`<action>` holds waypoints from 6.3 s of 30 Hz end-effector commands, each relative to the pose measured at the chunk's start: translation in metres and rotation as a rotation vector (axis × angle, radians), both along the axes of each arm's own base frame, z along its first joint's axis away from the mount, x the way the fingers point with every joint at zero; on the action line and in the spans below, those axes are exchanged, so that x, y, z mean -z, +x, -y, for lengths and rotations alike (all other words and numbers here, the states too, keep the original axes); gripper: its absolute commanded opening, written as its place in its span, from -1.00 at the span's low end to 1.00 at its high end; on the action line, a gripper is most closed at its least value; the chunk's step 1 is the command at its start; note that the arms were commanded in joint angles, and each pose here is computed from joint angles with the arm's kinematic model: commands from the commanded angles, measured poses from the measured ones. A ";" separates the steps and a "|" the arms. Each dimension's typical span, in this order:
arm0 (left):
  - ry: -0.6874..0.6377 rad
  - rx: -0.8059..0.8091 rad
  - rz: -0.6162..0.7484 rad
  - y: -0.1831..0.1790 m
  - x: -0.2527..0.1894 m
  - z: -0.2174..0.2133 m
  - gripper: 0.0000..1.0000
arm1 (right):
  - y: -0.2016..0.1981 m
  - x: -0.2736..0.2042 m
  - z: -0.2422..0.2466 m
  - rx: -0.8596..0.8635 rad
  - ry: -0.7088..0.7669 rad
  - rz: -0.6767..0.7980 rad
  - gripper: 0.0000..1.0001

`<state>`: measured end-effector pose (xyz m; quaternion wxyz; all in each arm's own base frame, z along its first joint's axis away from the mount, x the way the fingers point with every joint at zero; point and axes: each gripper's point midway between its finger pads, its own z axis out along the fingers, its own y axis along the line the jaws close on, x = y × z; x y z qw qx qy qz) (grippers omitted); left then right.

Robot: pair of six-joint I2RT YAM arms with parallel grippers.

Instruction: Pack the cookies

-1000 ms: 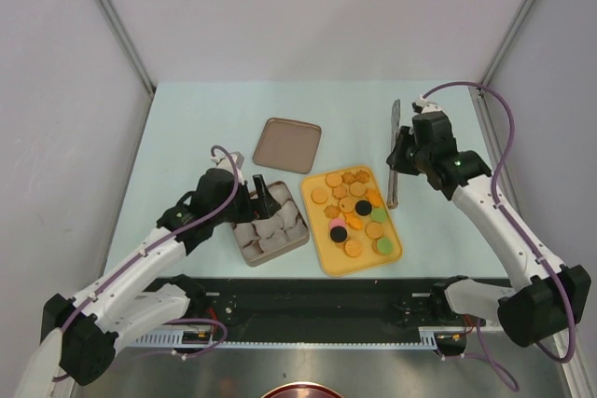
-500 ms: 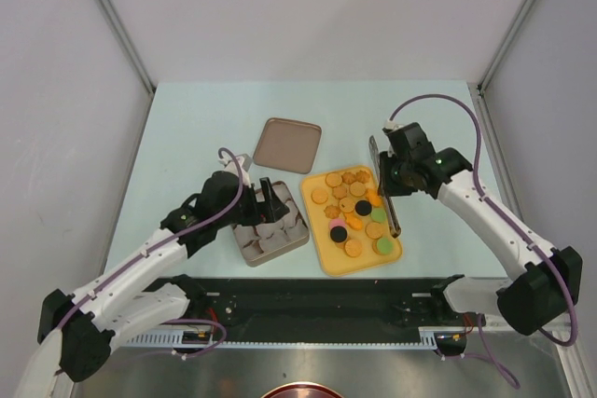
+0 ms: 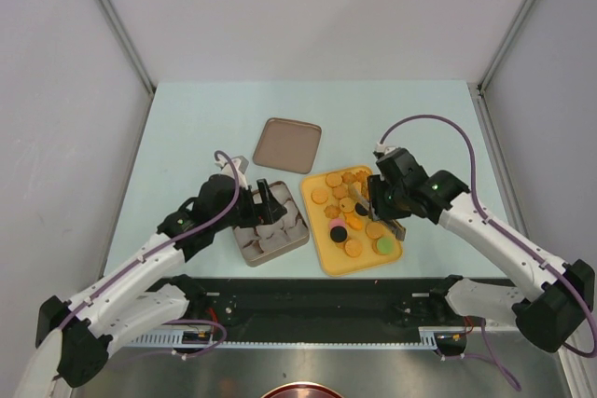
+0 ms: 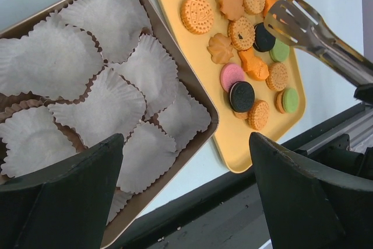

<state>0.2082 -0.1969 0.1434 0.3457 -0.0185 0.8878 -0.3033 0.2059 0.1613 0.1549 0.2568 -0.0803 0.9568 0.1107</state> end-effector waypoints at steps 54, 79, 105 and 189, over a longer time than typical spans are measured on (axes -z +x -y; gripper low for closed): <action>0.033 -0.033 -0.019 -0.006 0.012 -0.007 0.87 | -0.092 0.032 -0.058 -0.120 0.027 0.022 -0.01; 0.150 -0.237 0.089 0.007 -0.029 -0.056 1.00 | -0.052 -0.086 -0.098 -0.193 0.108 0.266 -0.33; 0.199 -0.601 0.078 -0.004 -0.036 -0.141 1.00 | -0.051 -0.025 -0.207 -0.480 0.189 0.107 -0.41; 0.188 -0.432 -0.001 0.009 -0.003 -0.103 1.00 | 0.030 0.016 -0.089 -0.168 0.040 0.109 0.20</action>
